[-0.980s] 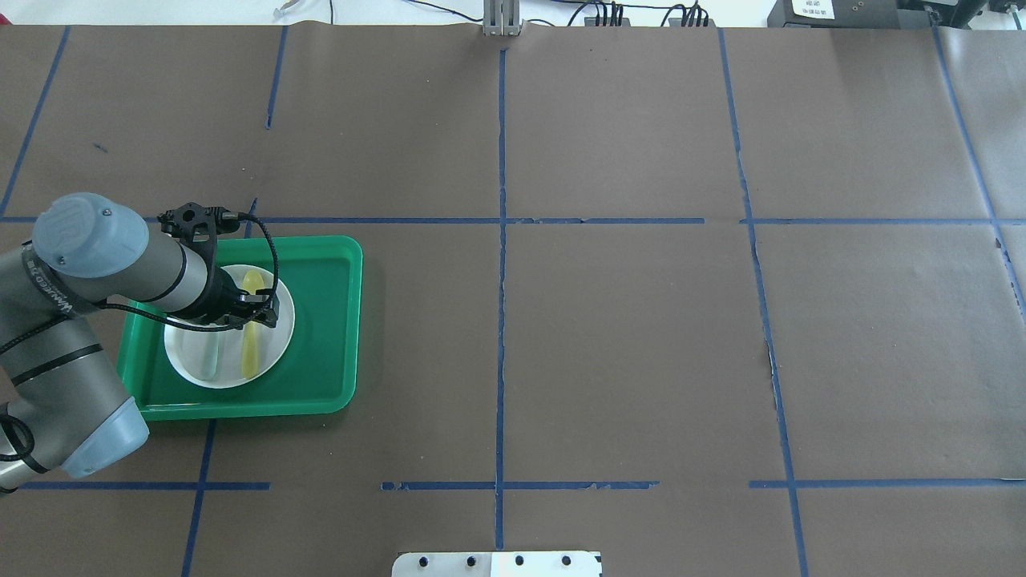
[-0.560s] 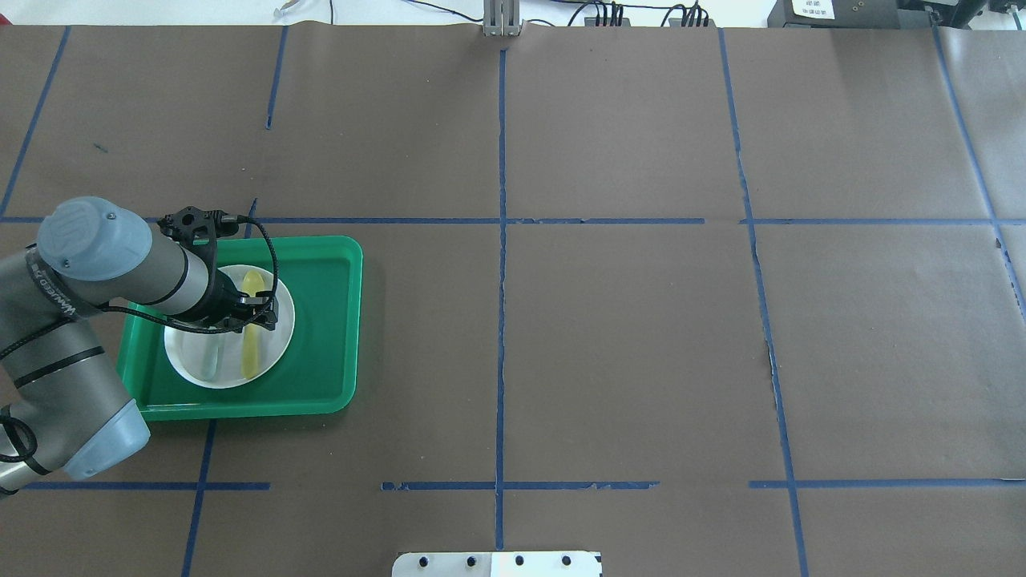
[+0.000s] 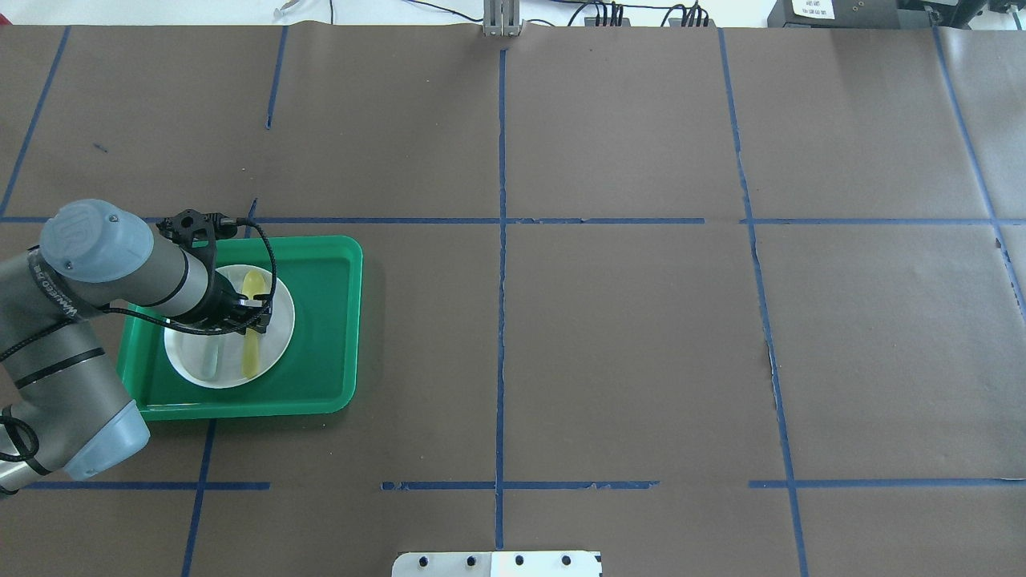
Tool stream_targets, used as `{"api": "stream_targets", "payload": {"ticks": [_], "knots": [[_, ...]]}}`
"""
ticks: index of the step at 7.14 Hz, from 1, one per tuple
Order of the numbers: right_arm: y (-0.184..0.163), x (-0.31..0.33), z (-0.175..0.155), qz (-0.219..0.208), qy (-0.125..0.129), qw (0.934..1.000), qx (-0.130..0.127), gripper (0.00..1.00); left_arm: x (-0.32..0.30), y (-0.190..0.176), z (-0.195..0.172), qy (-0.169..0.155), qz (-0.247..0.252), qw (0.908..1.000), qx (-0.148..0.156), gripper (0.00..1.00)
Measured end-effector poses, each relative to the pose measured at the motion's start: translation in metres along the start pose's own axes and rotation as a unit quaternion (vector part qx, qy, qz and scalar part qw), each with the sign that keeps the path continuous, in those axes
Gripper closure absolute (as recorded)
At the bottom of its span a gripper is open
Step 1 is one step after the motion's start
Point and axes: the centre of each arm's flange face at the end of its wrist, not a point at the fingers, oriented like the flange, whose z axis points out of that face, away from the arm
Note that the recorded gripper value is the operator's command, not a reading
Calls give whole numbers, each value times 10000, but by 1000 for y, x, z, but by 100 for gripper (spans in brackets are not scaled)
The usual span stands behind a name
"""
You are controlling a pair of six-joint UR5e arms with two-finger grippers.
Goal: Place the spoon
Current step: 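Lower the left gripper and close it on the yellow spoon, then carry the spoon off the plate and lower it onto the tray beside it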
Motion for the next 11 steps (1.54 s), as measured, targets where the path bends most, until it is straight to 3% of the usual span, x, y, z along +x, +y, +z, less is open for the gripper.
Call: {"api": "stream_targets", "payload": {"ticks": [4, 7, 8, 9, 10, 11], "knots": [[0, 0, 0, 5, 0, 10000, -2, 0, 3, -1, -17, 94, 9, 9999, 80, 100], [0, 0, 0, 5, 0, 10000, -2, 0, 48, -5, -37, 116, -224, 9996, 84, 100], [0, 0, 0, 5, 0, 10000, -2, 0, 76, -4, -33, 146, -335, 9993, 110, 86], [0, 0, 0, 5, 0, 10000, -2, 0, 96, 3, -24, 127, -371, 9991, 129, 13], [0, 0, 0, 5, 0, 10000, -2, 0, 106, 7, -17, 112, -365, 9992, 140, 1], [0, 0, 0, 5, 0, 10000, -2, 0, 108, 9, -15, 99, -355, 9992, 150, 0]]}}
